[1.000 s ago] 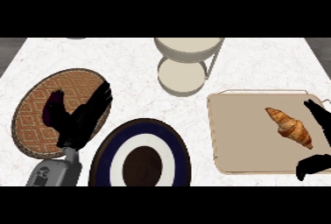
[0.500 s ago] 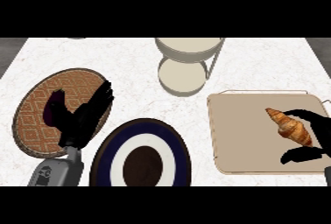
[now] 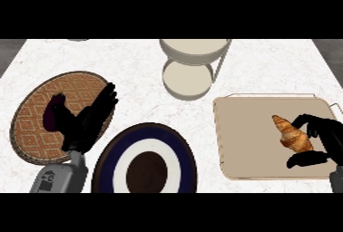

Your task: Pick the croissant from the tray and place it in the tiered basket

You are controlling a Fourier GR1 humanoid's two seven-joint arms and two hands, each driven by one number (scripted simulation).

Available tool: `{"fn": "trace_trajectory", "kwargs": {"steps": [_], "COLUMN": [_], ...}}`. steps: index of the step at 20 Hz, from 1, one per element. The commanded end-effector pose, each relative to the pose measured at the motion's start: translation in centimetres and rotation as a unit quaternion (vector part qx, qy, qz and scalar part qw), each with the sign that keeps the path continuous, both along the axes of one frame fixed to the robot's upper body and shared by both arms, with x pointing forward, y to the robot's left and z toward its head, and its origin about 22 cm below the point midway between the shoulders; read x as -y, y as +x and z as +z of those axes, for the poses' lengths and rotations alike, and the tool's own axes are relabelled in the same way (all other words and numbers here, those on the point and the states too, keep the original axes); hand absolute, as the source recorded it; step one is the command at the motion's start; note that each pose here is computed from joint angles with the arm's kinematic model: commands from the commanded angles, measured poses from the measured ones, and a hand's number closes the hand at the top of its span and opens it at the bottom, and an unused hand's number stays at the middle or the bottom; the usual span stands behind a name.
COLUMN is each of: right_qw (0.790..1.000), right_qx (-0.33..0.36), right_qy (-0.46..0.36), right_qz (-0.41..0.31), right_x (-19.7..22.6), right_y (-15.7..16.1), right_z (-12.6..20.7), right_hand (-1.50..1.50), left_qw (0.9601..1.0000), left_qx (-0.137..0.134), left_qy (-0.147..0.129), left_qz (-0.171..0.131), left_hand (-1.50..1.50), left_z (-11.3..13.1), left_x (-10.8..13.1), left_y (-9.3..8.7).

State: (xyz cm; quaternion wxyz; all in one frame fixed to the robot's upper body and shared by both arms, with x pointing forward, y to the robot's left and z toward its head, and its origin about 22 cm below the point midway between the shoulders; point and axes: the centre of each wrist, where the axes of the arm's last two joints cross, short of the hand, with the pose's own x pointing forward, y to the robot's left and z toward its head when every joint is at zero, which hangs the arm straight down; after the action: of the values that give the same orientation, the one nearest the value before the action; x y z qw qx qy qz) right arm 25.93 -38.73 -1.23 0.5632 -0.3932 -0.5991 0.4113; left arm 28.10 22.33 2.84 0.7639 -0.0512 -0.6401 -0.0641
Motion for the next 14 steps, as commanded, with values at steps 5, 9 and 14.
{"fn": "trace_trajectory", "kwargs": {"steps": [5,9,14], "right_qw": [0.953,0.94,0.93], "right_qx": [-0.162,-0.137,-0.053], "right_qy": [0.052,0.071,0.115], "right_qz": [-0.252,-0.303,-0.345], "right_x": [-6.2,-10.0,-12.2], "right_y": [-4.8,-3.3,-1.3], "right_z": [-7.0,-4.8,0.9], "right_hand": [1.5,1.5,1.5], "left_qw": [0.9998,0.9998,0.9997], "left_qx": [-0.007,-0.013,-0.018], "left_qy": [0.01,0.009,0.009], "left_qz": [0.015,0.011,0.016], "left_hand": [0.0,0.0,0.0], "left_z": [-0.1,-0.6,-0.5], "left_x": [-1.1,-0.9,-1.3], "left_y": [-0.1,-0.5,-0.2]}}
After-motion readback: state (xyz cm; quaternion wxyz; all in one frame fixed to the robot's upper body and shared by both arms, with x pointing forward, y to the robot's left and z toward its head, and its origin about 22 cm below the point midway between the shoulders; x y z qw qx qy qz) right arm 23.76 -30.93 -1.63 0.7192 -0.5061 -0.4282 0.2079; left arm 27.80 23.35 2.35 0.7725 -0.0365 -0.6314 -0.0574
